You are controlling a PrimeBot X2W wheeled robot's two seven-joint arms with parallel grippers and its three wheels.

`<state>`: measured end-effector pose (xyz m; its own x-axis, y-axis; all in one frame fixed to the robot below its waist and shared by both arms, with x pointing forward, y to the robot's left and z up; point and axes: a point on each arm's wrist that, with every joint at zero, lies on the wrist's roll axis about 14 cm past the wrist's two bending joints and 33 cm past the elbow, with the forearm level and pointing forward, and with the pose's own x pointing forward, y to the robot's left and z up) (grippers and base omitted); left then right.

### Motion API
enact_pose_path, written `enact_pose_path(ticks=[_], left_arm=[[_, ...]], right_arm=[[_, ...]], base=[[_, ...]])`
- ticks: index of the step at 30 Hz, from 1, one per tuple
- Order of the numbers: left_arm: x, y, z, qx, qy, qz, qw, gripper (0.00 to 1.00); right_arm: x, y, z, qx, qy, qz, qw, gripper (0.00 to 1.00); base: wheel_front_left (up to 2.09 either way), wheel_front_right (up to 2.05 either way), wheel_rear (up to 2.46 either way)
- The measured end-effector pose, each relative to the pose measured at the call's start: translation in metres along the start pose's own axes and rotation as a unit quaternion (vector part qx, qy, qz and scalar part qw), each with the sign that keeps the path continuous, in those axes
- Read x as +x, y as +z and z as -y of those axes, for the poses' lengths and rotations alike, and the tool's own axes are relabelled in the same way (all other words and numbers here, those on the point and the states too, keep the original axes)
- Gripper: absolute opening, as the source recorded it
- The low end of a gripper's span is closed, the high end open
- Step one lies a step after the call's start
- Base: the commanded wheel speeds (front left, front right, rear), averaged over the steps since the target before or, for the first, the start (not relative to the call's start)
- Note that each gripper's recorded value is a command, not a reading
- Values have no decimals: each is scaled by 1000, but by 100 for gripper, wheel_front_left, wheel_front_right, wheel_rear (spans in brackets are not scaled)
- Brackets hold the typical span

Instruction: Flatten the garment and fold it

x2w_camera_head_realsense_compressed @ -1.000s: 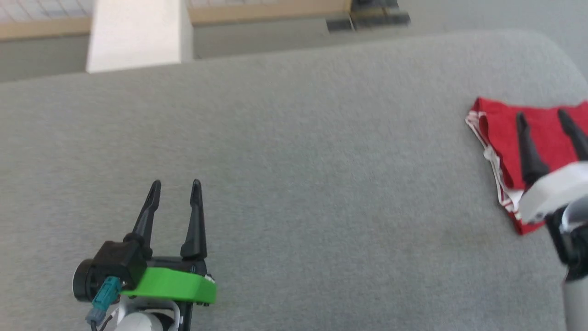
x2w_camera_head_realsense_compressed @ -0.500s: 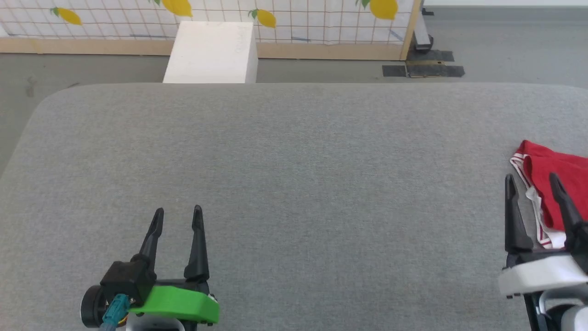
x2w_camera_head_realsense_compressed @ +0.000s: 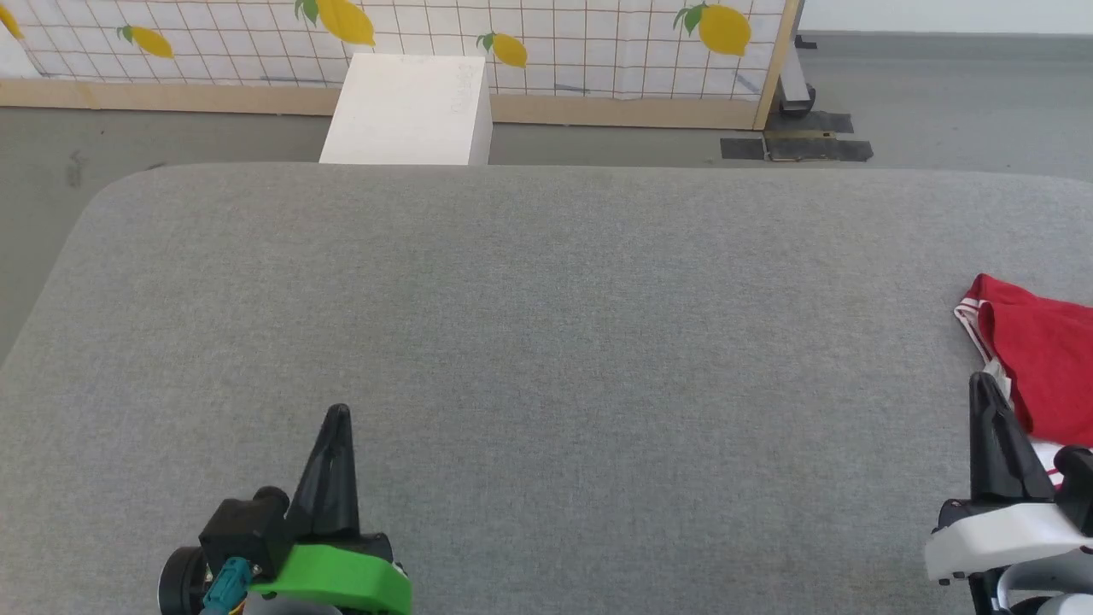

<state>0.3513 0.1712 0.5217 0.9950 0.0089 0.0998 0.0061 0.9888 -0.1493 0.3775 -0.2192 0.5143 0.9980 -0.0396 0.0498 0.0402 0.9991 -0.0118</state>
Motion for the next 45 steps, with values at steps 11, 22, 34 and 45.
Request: enact_pose_path(ticks=[11,22,34,45], left_arm=[[1,0,1,3,-1,-3,1000,0],[3,1,-2,17,-2,-6,1000,0],[4,0,-1,23,-2,-12,1000,0],[6,1,-2,37,-4,-15,999,0]], right_arm=[[-1,0,-4,0,6,-3,1000,0],[-2,0,-8,0,12,-7,1000,0],[-3,1,-14,0,21,-11,1000,0],[-4,2,-20,0,30,-14,999,0]], base=[[0,0,0],[0,0,0],[0,0,0],[0,0,0]])
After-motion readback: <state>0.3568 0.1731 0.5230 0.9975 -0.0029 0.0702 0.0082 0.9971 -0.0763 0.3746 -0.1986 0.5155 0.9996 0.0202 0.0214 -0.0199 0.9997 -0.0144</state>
